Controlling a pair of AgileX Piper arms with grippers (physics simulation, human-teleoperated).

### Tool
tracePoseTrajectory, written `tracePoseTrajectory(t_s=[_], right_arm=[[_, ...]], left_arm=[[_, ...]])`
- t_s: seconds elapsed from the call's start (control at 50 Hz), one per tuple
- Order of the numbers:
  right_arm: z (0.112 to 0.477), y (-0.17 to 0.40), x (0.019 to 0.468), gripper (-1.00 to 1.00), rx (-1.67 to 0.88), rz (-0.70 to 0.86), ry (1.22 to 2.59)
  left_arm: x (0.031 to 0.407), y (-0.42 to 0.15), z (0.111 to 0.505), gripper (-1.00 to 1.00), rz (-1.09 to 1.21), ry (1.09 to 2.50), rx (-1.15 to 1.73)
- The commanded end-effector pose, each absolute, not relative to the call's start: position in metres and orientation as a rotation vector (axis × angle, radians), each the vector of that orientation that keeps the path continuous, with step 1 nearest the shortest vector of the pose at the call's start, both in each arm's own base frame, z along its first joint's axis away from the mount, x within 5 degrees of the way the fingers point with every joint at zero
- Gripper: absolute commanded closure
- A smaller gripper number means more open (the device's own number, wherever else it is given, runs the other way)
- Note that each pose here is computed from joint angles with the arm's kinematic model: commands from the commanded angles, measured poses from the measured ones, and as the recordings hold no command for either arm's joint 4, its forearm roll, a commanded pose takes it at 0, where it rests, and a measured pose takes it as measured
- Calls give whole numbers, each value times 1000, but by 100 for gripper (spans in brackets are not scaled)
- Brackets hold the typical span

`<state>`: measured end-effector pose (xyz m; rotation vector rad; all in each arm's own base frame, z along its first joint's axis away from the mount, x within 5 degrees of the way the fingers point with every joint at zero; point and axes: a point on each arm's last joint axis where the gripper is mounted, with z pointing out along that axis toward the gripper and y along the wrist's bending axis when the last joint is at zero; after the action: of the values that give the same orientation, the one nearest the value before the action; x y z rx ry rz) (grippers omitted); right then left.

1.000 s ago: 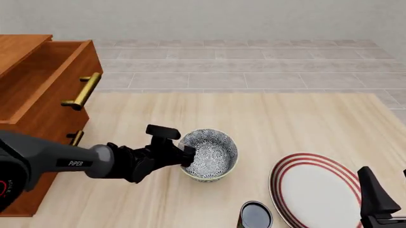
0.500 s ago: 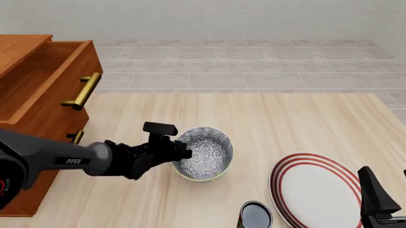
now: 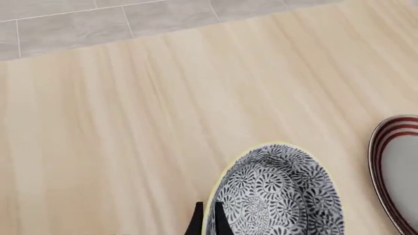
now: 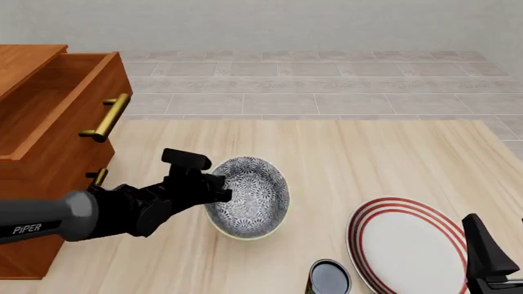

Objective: Put the bowl on top of the cabinet.

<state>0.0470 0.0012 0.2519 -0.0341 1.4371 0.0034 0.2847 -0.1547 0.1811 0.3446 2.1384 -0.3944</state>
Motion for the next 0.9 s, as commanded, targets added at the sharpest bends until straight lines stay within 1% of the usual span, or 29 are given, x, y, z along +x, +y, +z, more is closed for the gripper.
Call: tracePoseTrajectory(t_s=[0.02,0.4,0.58,0.82,0.9], right_arm=[[254,1,46,-100,-39,4,1436],[254,1,46,-100,-41,5,1436],[257,1,45,-100,-43,2,1432],[261,2,44,-100,-51,3,1426],[262,2,44,-100,-51,3,1425]], left_arm=[[264,-153,205,100,-451,2080,326],[242,-155,232,100,-502,2029,352],[228,-152,265,100,-539,1972,343],[215,-149,283,100,-566,1940,354],[206,-147,297,100,-585,1910,357]])
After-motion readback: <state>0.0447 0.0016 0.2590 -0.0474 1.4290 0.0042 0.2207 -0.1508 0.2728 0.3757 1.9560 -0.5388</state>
